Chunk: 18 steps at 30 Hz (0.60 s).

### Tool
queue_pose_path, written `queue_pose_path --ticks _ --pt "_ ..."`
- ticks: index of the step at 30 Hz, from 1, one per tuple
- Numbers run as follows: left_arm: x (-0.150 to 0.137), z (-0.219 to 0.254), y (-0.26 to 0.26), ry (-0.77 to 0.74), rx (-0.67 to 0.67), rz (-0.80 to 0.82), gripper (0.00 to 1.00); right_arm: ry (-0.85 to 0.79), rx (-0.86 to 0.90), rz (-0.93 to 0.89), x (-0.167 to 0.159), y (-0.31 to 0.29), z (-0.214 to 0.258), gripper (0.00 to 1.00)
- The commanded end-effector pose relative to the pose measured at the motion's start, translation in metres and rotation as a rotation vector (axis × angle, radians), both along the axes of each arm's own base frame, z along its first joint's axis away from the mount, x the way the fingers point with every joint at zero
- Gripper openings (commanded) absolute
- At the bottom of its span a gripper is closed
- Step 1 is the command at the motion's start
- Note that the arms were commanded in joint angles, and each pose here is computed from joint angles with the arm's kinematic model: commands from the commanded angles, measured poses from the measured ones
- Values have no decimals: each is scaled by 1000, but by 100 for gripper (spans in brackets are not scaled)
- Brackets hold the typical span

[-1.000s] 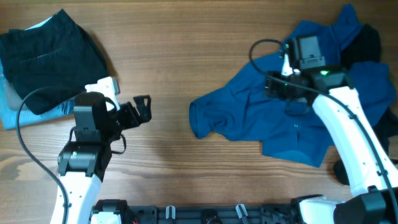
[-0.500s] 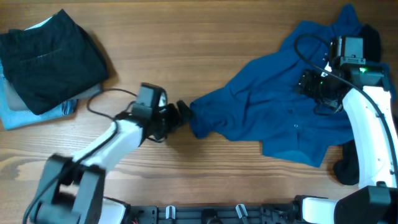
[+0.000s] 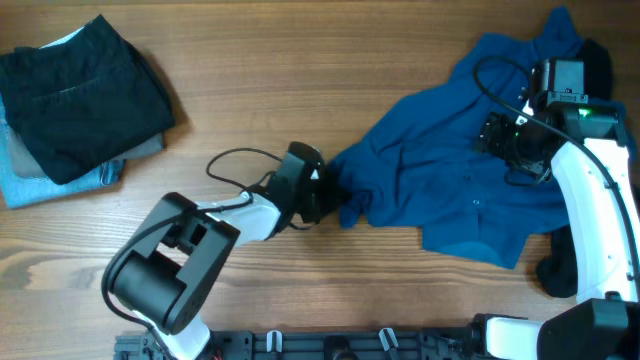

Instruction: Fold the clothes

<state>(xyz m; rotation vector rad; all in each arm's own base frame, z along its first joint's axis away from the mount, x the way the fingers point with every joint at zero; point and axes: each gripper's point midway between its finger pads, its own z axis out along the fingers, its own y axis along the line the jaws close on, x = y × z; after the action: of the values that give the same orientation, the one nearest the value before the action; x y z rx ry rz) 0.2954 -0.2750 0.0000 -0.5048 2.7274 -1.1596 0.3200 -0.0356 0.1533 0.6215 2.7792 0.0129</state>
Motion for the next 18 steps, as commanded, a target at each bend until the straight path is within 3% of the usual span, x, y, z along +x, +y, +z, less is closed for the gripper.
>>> queue_pose_path --ticks 1,5,7,9,10,13,16,18 --pt "43 47 43 -198 25 41 4 -4 -6 -4 1 -2 3 84" --pt "104 155 111 -526 73 170 4 -5 -6 -4 1 -2 3 84" --pt "141 211 187 -672 186 429 4 -5 -6 -5 1 -2 3 84" --pt "159 235 248 -726 267 608 4 -5 -6 -5 1 -2 3 84" --pt "162 236 260 -731 273 635 11 -4 -6 -4 1 -2 3 84" --pt "164 209 274 -646 274 628 100 -4 -6 -4 1 -2 3 85" --pt "145 150 248 -421 234 505 100 -5 -6 -3 1 -2 3 87" --pt "114 109 218 -211 181 389 100 -5 -7 -1 1 -2 3 88"
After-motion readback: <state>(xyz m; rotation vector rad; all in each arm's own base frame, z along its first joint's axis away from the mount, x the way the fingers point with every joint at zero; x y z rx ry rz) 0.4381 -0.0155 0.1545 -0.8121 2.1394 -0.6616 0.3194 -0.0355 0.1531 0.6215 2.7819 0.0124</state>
